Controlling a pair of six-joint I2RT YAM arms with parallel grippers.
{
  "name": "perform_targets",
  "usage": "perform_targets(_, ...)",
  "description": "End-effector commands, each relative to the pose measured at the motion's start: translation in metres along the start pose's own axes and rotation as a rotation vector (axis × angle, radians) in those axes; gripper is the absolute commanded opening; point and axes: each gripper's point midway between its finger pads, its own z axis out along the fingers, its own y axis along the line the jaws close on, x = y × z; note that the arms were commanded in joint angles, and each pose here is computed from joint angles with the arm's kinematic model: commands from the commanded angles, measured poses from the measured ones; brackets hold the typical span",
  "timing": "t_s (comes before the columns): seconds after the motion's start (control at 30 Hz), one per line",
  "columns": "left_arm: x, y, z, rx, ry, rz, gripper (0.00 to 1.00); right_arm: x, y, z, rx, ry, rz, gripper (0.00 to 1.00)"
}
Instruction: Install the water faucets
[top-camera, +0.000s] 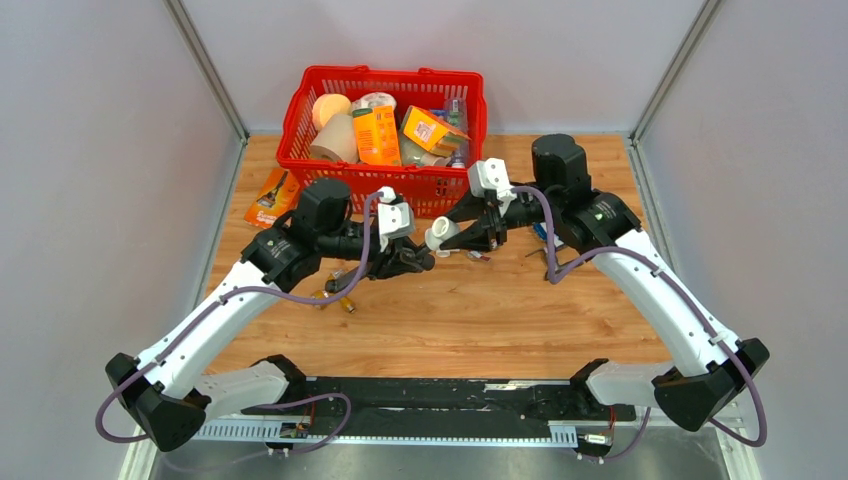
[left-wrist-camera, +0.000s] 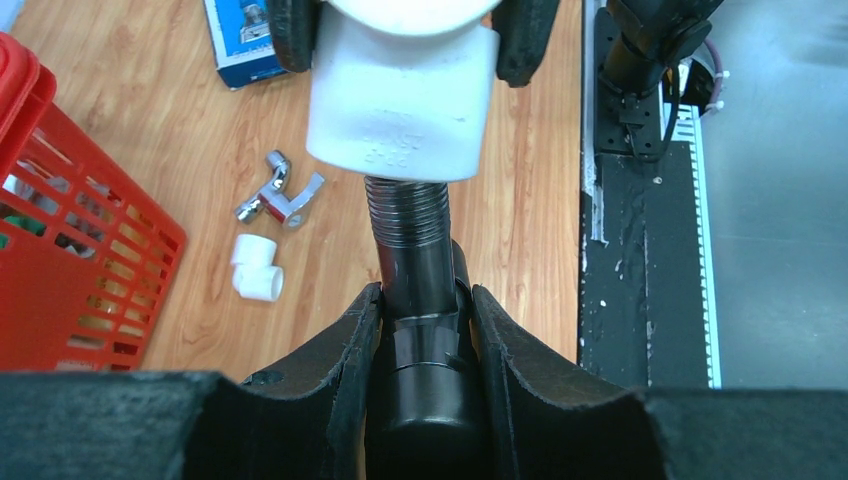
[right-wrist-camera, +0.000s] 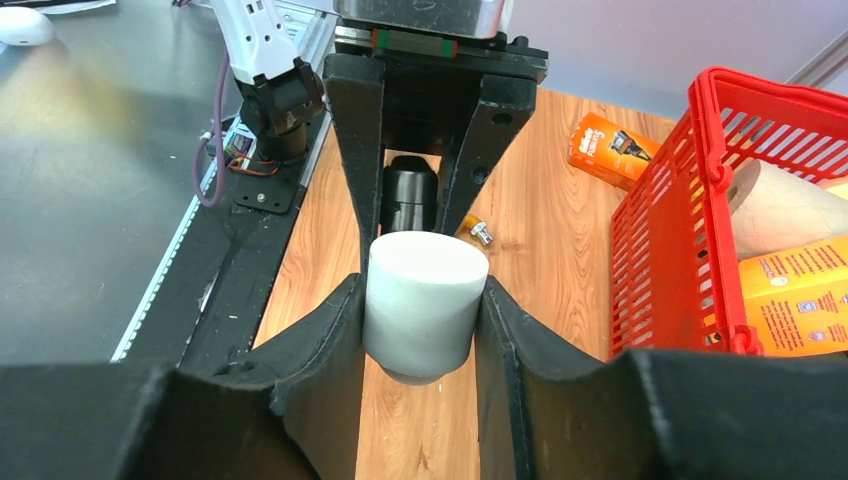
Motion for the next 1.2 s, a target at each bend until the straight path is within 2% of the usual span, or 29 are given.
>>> perform_targets(0.0, -0.045, 0.002, -0.014, -0.035, -0.108, 0.150, 0.00, -0.006, 0.010, 0.003, -0.061, -0.030, -0.026, 0.00)
perform_targets(0.6, -0.054, -0.010, -0.017, -0.038, -0.123, 0.220, 0.00, 0.000, 0.011, 0.011, -0.075, -0.016, 0.022, 0.00)
perform_targets(0.97, -0.072, -0.002, -0.021, -0.160, -0.260, 0.300, 0.00, 0.021, 0.006, 0.019, -0.041, 0.021, 0.195, 0.00)
perform_targets(1.07, -0.077, 0.000, -0.024, -0.203, -0.304, 0.317, 0.00, 0.022, 0.001, 0.021, -0.007, 0.019, 0.257, 0.00)
perform_targets(1.17, -0.076, 0.006, -0.026, -0.249, -0.297, 0.316, 0.00, 0.029, -0.011, 0.021, 0.080, 0.041, 0.340, 0.00)
